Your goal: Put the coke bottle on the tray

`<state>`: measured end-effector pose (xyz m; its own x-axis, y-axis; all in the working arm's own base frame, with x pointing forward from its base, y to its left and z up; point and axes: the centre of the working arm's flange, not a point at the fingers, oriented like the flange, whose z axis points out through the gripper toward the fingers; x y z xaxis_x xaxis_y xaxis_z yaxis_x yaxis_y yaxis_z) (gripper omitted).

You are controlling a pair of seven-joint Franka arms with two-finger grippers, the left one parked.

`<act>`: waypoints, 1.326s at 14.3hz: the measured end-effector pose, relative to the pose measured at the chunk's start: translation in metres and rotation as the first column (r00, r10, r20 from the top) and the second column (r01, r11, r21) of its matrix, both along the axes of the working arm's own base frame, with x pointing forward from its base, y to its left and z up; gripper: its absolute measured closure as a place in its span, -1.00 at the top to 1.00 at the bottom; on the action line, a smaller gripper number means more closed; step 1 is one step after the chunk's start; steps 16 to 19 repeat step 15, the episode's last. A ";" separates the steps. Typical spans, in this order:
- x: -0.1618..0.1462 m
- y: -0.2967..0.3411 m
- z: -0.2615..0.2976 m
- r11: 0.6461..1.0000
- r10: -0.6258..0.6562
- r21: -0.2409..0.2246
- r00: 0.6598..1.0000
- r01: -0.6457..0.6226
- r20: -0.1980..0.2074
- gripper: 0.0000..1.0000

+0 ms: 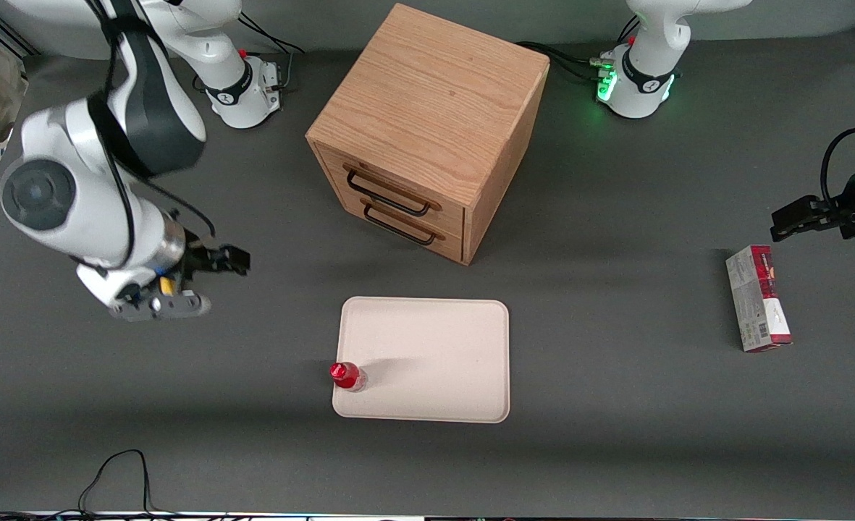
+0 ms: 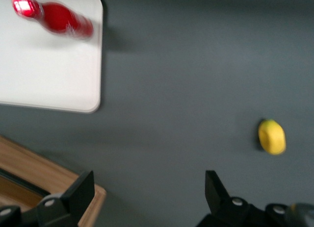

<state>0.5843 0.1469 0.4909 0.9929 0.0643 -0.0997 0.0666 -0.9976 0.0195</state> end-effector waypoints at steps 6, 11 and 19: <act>-0.064 -0.066 0.058 0.998 0.038 0.045 0.999 -0.037 -0.004 1.00; -0.064 -0.063 0.093 0.997 0.051 0.053 0.999 -0.051 0.011 1.00; -0.061 -0.067 0.102 0.997 0.044 0.057 0.999 -0.045 0.015 1.00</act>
